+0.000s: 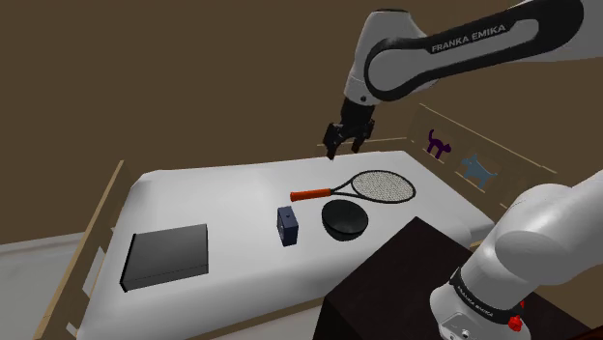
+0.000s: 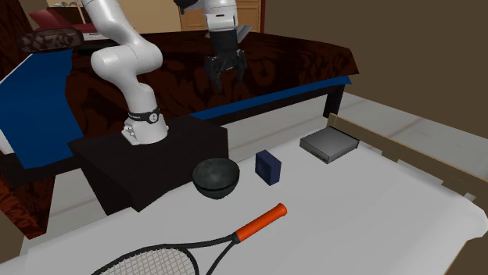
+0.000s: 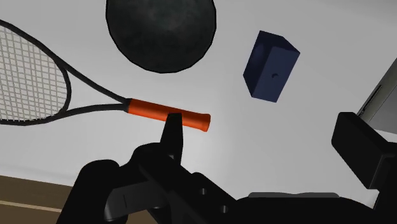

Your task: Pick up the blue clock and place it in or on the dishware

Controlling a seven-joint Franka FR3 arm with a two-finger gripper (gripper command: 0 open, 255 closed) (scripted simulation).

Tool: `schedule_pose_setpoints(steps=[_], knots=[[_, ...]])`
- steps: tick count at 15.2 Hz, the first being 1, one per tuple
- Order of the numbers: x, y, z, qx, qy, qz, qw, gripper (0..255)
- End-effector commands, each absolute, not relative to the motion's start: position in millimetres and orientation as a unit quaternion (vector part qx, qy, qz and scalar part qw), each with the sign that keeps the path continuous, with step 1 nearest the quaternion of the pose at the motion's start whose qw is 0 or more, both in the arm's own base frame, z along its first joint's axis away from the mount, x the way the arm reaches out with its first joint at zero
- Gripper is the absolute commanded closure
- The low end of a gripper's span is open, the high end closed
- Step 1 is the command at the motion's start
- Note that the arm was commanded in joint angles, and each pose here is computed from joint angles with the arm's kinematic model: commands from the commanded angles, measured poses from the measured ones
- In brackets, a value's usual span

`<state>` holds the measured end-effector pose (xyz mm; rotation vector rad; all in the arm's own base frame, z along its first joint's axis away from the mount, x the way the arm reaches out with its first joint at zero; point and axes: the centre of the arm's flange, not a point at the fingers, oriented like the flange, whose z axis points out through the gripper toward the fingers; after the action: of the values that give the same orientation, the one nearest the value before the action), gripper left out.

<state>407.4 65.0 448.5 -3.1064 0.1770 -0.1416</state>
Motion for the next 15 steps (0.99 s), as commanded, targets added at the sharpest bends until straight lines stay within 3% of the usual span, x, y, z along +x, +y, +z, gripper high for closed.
schedule_pose_setpoints(steps=[1,15], knots=[[418,74,422,-0.997,0.061,-0.042,0.012,0],[501,129,261,-0.996,0.090,-0.010,0.002,0]])
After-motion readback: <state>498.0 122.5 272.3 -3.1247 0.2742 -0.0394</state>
